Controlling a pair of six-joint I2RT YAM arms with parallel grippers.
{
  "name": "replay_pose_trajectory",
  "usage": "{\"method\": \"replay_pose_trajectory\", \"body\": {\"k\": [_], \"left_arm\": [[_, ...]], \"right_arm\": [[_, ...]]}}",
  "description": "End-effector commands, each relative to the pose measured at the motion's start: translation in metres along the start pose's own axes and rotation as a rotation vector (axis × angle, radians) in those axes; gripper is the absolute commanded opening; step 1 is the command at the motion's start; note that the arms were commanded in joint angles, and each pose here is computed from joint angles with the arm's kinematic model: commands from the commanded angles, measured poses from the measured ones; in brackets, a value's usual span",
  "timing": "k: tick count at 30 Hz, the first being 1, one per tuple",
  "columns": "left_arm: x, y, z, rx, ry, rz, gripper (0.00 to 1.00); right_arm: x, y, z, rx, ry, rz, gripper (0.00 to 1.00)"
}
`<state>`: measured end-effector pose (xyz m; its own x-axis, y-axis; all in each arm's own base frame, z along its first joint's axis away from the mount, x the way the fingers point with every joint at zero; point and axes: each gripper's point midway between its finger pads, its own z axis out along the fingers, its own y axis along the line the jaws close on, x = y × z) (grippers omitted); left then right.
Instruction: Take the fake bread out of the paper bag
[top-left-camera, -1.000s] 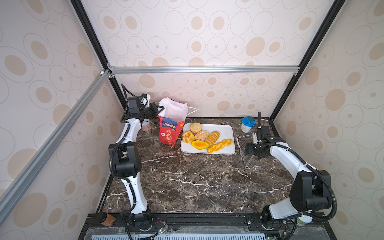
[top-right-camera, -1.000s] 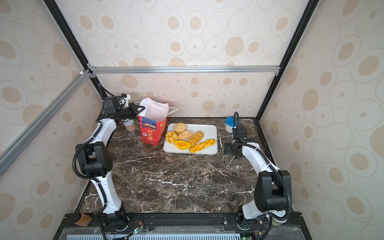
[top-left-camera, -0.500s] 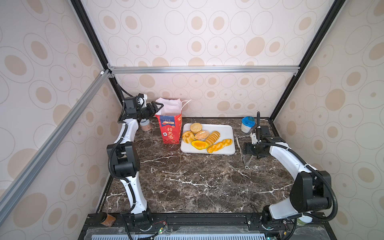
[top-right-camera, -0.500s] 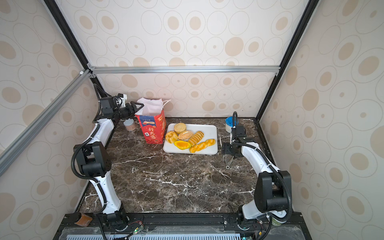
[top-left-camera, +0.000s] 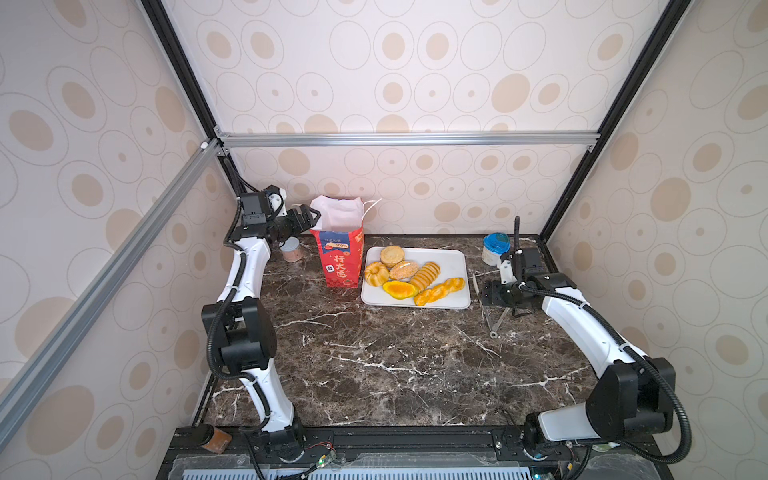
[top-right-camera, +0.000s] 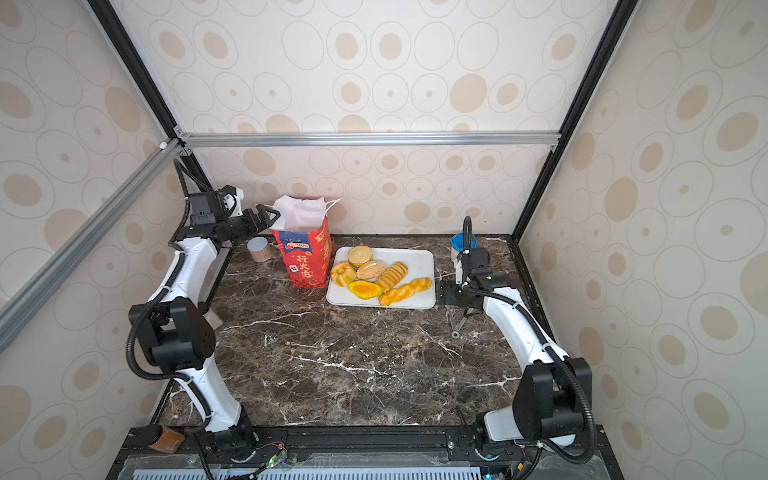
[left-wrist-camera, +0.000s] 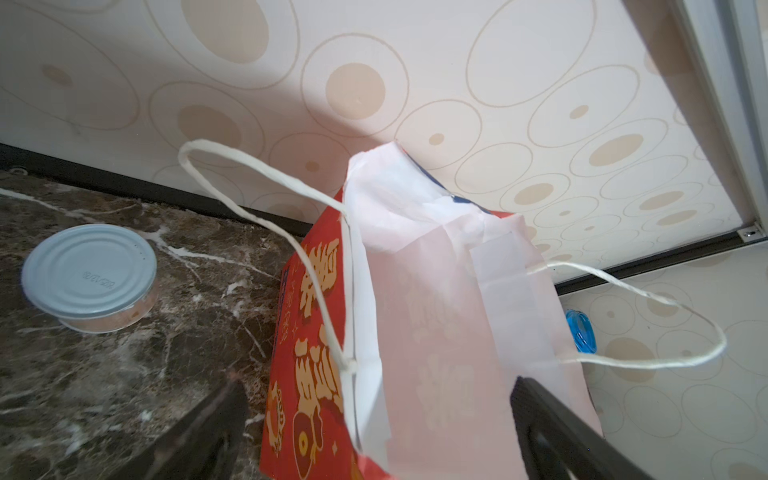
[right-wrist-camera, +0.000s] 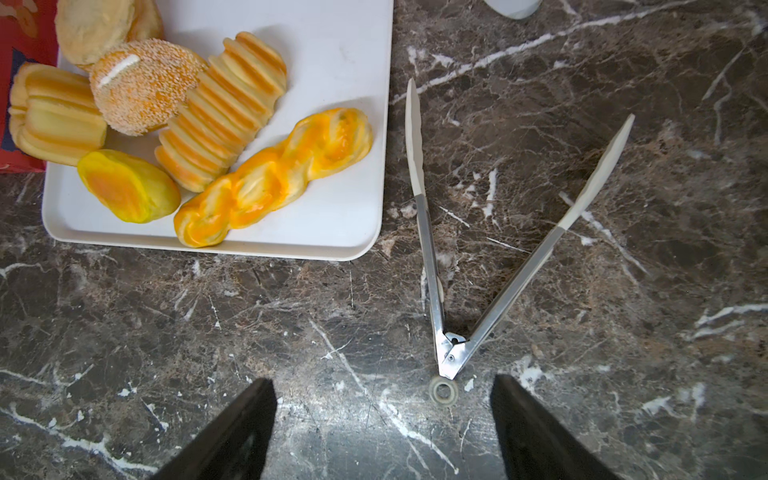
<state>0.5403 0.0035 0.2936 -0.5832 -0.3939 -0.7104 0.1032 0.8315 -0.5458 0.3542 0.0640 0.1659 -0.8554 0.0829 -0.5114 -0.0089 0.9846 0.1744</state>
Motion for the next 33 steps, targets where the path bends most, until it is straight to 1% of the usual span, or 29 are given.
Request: {"method": "replay_pose_trajectory", "body": {"k": [1,7,9,11,15,16,18,19,21,23,25,26,28,29,30,31,32,33], "left_arm": [[-0.004,-0.010,-0.025,-0.016,-0.042,0.068,1.00],[0.019,-0.009,-0.057,-0.078,-0.084,0.089,1.00],[0.030,-0.014,-0.070,-0.076,-0.087,0.115,1.00],[0.032,-0.018,-0.087,-0.108,-0.120,0.140,1.00],[0.033,-0.020,-0.136,-0.230,-0.235,0.187,1.00],[0.035,-0.020,-0.151,-0.267,-0.264,0.200,1.00],[0.050,-0.011,-0.168,-0.343,-0.288,0.188,1.00],[0.063,-0.004,-0.171,-0.370,-0.284,0.179,1.00],[0.089,0.000,-0.172,-0.395,-0.272,0.198,1.00],[0.115,0.002,-0.168,-0.430,-0.266,0.251,1.00],[0.127,0.002,-0.168,-0.483,-0.318,0.319,1.00],[0.129,0.005,-0.170,-0.520,-0.371,0.348,1.00],[0.137,0.013,-0.171,-0.594,-0.461,0.427,1.00],[0.146,0.020,-0.168,-0.619,-0.492,0.471,1.00],[0.151,0.024,-0.166,-0.614,-0.536,0.483,1.00],[0.156,0.031,-0.165,-0.628,-0.550,0.475,1.00],[0.164,0.041,-0.161,-0.653,-0.546,0.465,1.00],[0.173,0.051,-0.155,-0.673,-0.534,0.443,1.00]], "right_arm": [[-0.006,0.008,-0.017,-0.019,-0.034,-0.009,0.84],[-0.013,0.015,-0.029,-0.037,-0.083,-0.021,0.85],[-0.015,0.015,-0.032,-0.041,-0.093,-0.029,1.00],[-0.016,0.015,-0.035,-0.034,-0.103,-0.035,1.00],[-0.021,0.016,-0.037,-0.042,-0.161,-0.030,1.00],[-0.026,0.017,-0.040,-0.043,-0.182,-0.032,1.00],[-0.034,0.018,-0.048,-0.025,-0.223,-0.044,1.00],[-0.039,0.016,-0.055,-0.005,-0.252,-0.054,1.00],[-0.049,0.015,-0.069,0.026,-0.329,-0.077,1.00],[-0.063,0.012,-0.087,0.068,-0.441,-0.084,1.00],[-0.077,0.013,-0.101,0.087,-0.566,-0.106,1.00],[-0.085,0.017,-0.106,0.074,-0.644,-0.139,1.00],[-0.092,0.025,-0.100,0.047,-0.767,-0.229,1.00],[-0.093,0.029,-0.093,0.041,-0.798,-0.284,1.00],[-0.089,0.024,-0.083,0.056,-0.779,-0.280,1.00],[-0.086,0.016,-0.077,0.086,-0.749,-0.259,1.00],[-0.082,0.007,-0.074,0.124,-0.739,-0.246,1.00],[-0.078,-0.003,-0.072,0.166,-0.759,-0.241,1.00]]}}
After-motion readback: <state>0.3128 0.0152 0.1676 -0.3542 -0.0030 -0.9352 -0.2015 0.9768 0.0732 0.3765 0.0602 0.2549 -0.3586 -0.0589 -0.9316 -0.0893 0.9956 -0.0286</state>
